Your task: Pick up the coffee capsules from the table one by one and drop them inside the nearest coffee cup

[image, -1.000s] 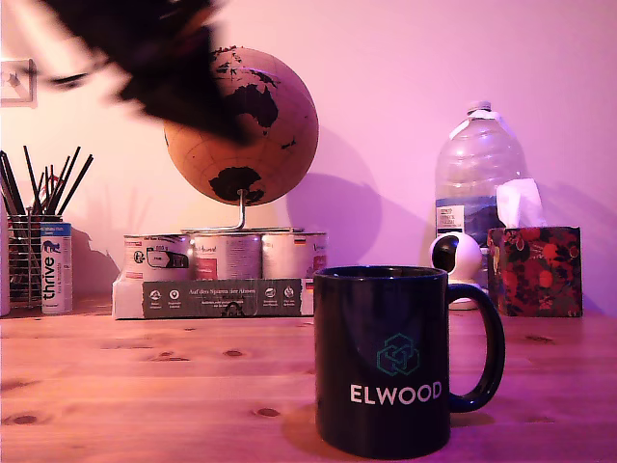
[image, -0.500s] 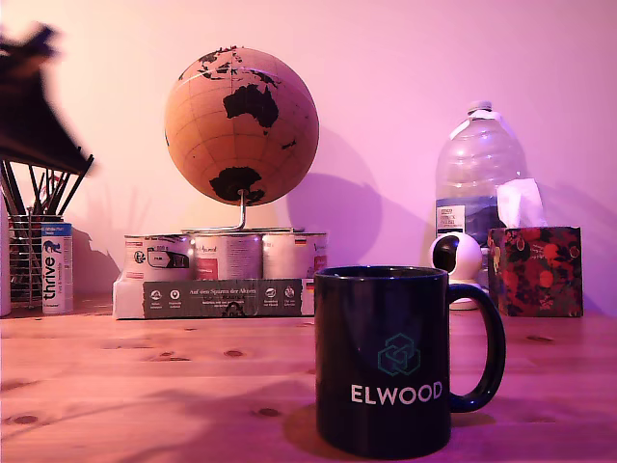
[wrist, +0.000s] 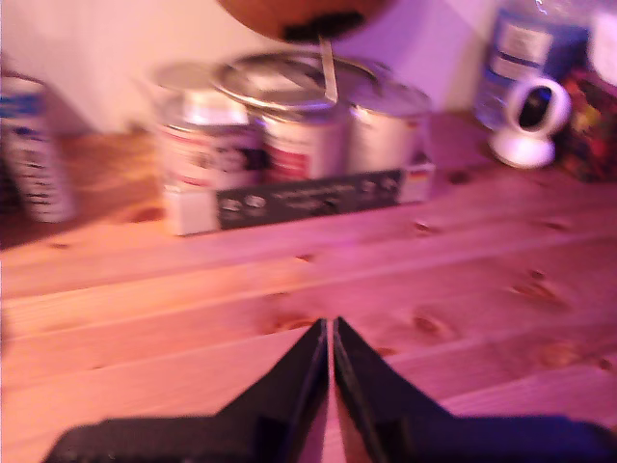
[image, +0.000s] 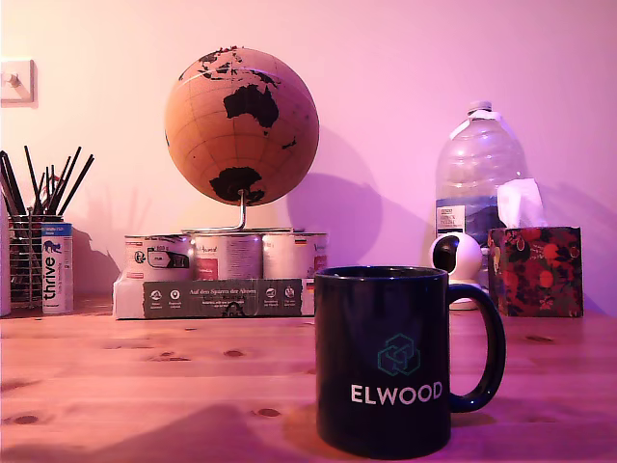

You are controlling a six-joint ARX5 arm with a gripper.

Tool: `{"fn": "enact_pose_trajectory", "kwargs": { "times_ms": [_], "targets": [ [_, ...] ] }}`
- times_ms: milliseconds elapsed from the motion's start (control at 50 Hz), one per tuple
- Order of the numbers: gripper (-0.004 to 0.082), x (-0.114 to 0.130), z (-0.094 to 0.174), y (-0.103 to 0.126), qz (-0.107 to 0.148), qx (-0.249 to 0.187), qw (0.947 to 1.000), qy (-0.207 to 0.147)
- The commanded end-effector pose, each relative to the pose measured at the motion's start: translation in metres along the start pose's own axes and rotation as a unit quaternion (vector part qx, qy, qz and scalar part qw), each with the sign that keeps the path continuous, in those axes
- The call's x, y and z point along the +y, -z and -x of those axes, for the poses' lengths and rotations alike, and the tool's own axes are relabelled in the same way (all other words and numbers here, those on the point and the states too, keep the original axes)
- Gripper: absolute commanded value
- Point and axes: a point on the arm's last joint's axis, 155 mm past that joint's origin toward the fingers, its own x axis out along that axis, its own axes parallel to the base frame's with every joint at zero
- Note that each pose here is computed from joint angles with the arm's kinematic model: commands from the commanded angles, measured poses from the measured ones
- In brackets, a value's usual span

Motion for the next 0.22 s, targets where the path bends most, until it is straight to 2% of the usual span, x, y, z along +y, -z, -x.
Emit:
{"fn": "enact_pose_trajectory", "kwargs": {
  "times_ms": [0, 200],
  "targets": [
    [-0.0016, 0.002, 0.004, 0.003, 0.002, -0.006, 1.0, -0.005],
    [-0.0016, -0.001, 0.019, -0.012, -0.006, -0.045, 0.9989, -0.005]
  ]
}}
